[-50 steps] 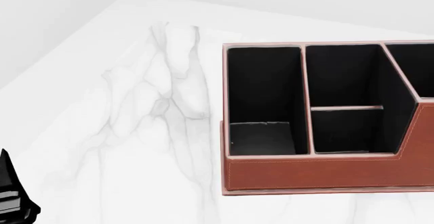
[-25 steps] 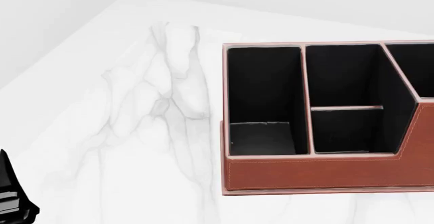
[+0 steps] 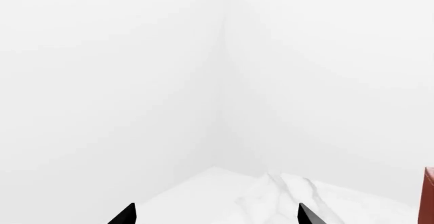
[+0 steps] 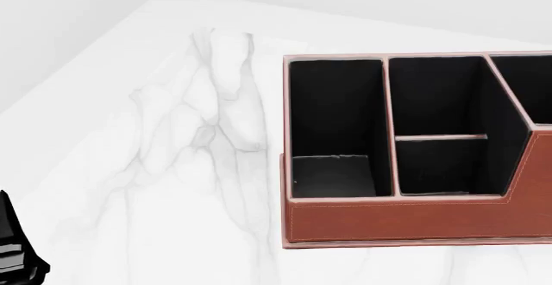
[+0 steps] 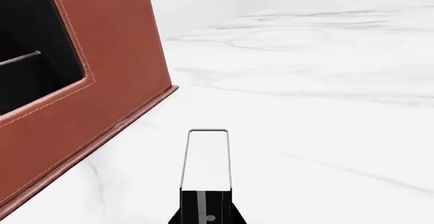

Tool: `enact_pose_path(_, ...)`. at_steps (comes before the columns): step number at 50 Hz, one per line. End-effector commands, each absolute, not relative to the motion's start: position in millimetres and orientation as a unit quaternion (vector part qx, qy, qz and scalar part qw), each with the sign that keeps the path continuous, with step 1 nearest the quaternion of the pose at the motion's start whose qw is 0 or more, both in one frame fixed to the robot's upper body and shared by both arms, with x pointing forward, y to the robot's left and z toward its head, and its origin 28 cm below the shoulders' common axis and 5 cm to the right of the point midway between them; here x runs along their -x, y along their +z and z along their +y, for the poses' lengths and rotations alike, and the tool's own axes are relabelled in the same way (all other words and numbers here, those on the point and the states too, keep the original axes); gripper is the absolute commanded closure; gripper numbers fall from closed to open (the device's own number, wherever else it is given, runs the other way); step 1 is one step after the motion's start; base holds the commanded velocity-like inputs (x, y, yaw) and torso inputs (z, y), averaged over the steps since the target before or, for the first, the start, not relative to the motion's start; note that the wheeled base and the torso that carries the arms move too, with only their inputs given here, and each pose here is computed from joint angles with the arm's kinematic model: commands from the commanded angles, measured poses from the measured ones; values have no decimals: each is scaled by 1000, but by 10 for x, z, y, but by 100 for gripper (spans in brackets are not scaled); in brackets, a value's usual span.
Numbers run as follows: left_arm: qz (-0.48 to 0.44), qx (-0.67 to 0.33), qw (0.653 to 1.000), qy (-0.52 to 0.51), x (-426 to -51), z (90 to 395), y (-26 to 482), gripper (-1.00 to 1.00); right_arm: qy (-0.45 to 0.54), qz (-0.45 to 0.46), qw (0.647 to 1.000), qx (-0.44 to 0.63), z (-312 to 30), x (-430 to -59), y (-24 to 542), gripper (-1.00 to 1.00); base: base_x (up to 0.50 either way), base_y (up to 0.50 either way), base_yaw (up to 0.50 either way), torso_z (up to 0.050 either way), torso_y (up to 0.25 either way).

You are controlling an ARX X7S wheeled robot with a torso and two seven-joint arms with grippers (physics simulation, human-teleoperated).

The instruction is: Pick up the book and place it in the left compartment of the caddy.

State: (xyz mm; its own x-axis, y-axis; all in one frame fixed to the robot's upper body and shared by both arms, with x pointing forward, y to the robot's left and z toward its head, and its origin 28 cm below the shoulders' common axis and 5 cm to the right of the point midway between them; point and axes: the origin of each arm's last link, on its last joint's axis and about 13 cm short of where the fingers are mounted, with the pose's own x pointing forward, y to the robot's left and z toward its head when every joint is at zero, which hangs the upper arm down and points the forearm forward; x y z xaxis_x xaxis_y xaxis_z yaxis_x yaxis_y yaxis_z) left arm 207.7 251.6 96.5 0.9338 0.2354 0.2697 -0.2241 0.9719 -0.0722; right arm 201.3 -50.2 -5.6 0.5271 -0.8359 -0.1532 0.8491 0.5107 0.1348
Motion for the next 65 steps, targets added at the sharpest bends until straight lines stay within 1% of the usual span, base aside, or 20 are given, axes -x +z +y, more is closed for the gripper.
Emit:
enact_pose_path(1,-145,16,984,105,-2024,2502,986,-100,-453,-66,888,-51,-422,-1885,173,100,0,0,0,0,0)
enact_pose_path(6,-145,15,984,104,-2020,2499,987,-100,-379,-96,920,-41,-399,-1814,288,100,0,0,0,0,2)
enact_pose_path(10,-147,10,984,101,-2004,2480,974,-100,-302,-121,945,-38,-456,-1702,438,100,0,0,0,0,0)
enact_pose_path(13,-149,9,984,99,-1990,2472,984,-100,-268,-124,954,-49,-520,-1615,518,100,0,0,0,0,0)
enact_pose_path(15,-149,9,984,99,-1989,2471,984,-100,-244,-134,960,-39,-558,-1609,557,100,0,0,0,0,0)
enact_pose_path(18,-148,9,984,99,-1986,2475,990,-100,-216,-124,968,-42,-581,-1617,606,100,0,0,0,0,3)
enact_pose_path(22,-150,15,983,102,-1962,2501,1023,-100,-152,-134,979,-5,-580,-1640,798,100,0,0,0,0,0)
enact_pose_path(25,-150,19,983,104,-1949,2515,1038,-100,-121,-123,985,11,-579,-1672,886,100,0,0,0,0,0)
enact_pose_path(28,-153,25,982,105,-1922,2524,1063,-100,-78,-93,992,44,-570,-1722,980,100,0,0,0,0,3)
enact_pose_path(29,-153,26,982,106,-1922,2525,1064,-100,-75,-95,992,35,-573,-1729,1007,100,0,0,0,0,0)
enact_pose_path(30,-153,28,982,107,-1930,2526,1066,-100,-70,-82,993,56,-580,-1757,1033,100,0,0,0,0,0)
enact_pose_path(33,-150,30,982,109,-1948,2522,1057,-100,-74,-58,993,69,-600,-1822,1053,100,0,0,0,0,0)
enact_pose_path(34,-150,30,982,109,-1949,2520,1056,-100,-66,-68,993,64,-607,-1830,1066,100,0,0,0,0,0)
enact_pose_path(38,-150,32,982,109,-1953,2513,1054,-100,-58,-58,994,71,-633,-1878,1108,100,0,0,0,0,3)
enact_pose_path(40,-149,32,982,109,-1964,2506,1042,-100,-26,-68,996,53,-638,-1901,1147,100,0,0,0,0,0)
enact_pose_path(44,-147,34,983,110,-1980,2510,1034,-100,-20,-58,995,76,-640,-1962,1182,100,0,0,0,0,0)
enact_pose_path(52,-144,39,982,112,-1992,2522,1023,-100,-6,-49,992,112,-605,-2007,1474,100,0,0,0,0,1)
enact_pose_path(56,-145,43,982,114,-1976,2538,1030,-100,4,-46,993,111,-607,-2060,1617,100,0,0,0,0,3)
enact_pose_path(65,-146,52,981,119,-1974,2565,1030,-100,6,-39,994,101,-711,-2296,1900,100,0,0,0,0,1)
